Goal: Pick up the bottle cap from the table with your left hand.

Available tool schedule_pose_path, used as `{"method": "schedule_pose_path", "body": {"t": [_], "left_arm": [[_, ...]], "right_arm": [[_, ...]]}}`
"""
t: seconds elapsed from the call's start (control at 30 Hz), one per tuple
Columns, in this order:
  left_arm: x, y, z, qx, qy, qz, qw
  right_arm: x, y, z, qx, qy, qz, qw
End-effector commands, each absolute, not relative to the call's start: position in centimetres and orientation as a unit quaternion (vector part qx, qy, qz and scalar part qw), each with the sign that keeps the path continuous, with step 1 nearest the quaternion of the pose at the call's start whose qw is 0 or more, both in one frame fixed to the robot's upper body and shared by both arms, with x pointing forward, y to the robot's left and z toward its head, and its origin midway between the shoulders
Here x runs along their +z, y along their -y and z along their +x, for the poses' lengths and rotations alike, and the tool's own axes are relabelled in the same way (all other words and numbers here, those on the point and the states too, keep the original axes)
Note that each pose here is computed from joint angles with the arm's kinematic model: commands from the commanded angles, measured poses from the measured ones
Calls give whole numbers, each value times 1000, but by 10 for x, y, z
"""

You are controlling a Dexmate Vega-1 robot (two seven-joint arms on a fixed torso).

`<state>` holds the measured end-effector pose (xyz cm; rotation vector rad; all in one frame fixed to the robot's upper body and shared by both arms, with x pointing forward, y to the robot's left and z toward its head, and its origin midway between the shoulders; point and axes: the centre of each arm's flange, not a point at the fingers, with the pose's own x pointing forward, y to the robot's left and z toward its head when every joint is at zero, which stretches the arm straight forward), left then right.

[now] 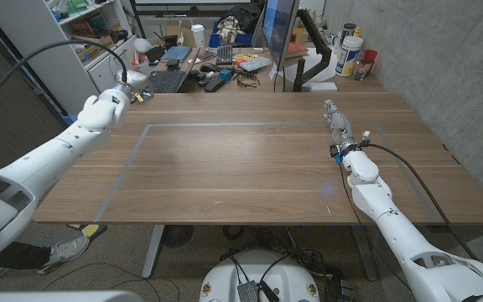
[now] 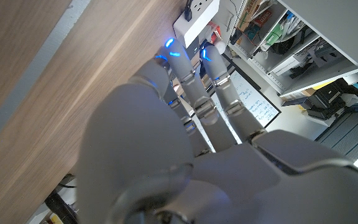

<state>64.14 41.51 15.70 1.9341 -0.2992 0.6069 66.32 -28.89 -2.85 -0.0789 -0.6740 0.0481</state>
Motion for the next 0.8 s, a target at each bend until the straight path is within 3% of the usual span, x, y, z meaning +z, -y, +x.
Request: {"method": "schedule_pose_path", "body": {"t": [0.03, 0.8], "left_arm": [[168, -412, 636, 262, 134, 801, 521], [178, -408, 628, 278, 156, 790, 524]], "right_arm": [[-30, 290, 662, 22, 332, -37, 942], [-32, 299, 655, 11, 337, -36, 941]]}}
